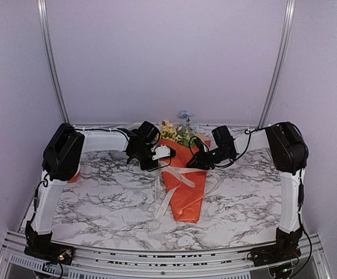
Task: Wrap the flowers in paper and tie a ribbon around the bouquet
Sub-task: Cross the ribbon over the folded bouquet.
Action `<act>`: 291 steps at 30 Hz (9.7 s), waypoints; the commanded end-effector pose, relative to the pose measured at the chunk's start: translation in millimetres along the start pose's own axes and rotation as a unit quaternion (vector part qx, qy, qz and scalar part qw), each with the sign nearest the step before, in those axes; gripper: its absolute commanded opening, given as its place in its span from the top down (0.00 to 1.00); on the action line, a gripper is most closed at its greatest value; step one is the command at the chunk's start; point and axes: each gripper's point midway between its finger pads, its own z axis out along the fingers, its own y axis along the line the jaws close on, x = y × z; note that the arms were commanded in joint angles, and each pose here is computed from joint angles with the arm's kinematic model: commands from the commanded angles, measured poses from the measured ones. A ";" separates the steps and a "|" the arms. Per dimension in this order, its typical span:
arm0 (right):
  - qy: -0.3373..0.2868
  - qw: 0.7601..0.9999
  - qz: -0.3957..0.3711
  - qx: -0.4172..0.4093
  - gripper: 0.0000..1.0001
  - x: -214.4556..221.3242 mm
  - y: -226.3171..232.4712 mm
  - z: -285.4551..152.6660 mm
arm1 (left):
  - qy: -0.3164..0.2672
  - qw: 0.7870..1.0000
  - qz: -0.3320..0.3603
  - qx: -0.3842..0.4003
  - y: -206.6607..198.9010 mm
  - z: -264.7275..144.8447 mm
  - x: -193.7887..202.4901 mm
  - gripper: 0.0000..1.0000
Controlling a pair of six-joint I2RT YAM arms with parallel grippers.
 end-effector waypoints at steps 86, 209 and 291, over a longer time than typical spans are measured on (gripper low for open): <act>0.059 0.995 0.049 0.056 0.73 31.5 -41.8 21.5 | -0.021 0.988 0.058 0.139 -120.3 -107.7 2.6 0.25; 0.086 0.993 0.057 0.061 0.73 55.6 -51.5 32.3 | -0.144 0.985 -0.093 -0.019 -39.4 -87.0 -66.8 0.29; 0.069 0.995 0.047 0.056 0.74 35.1 -39.5 21.2 | -0.111 0.986 -0.126 -0.019 -30.4 -8.9 -71.2 1.00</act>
